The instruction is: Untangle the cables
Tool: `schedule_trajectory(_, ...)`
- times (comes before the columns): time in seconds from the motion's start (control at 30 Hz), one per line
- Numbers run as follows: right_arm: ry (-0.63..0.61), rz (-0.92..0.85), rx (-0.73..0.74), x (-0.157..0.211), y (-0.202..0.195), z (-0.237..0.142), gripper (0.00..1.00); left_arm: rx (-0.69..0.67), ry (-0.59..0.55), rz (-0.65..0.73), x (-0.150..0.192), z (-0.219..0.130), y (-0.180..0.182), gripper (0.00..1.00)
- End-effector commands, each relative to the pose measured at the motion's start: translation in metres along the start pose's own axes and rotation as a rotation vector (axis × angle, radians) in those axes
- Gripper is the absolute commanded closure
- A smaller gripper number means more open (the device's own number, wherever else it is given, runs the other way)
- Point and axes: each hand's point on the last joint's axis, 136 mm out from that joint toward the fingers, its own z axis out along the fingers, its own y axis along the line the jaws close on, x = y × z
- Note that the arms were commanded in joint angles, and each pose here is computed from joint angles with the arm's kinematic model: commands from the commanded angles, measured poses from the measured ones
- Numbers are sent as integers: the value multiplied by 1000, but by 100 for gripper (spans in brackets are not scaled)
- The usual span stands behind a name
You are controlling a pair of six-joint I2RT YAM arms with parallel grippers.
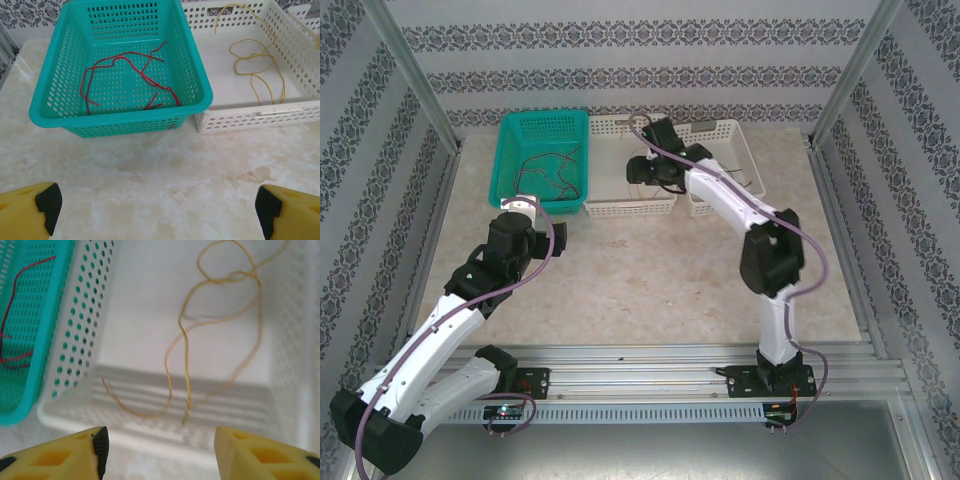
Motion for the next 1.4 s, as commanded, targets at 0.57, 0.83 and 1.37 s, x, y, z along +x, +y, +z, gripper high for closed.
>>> schedule_trajectory(0.57,-527,37,79,52,-134,-163,2,-135,-120,8,2,16,19,0)
schedule_trajectory(0.83,-538,147,364,73,-213,-145,2,-191,-64,69,39,48,24,0)
schedule_trajectory(1.37,-688,19,435,69,-271,-130,2,-183,-31,87,61,100,47,0)
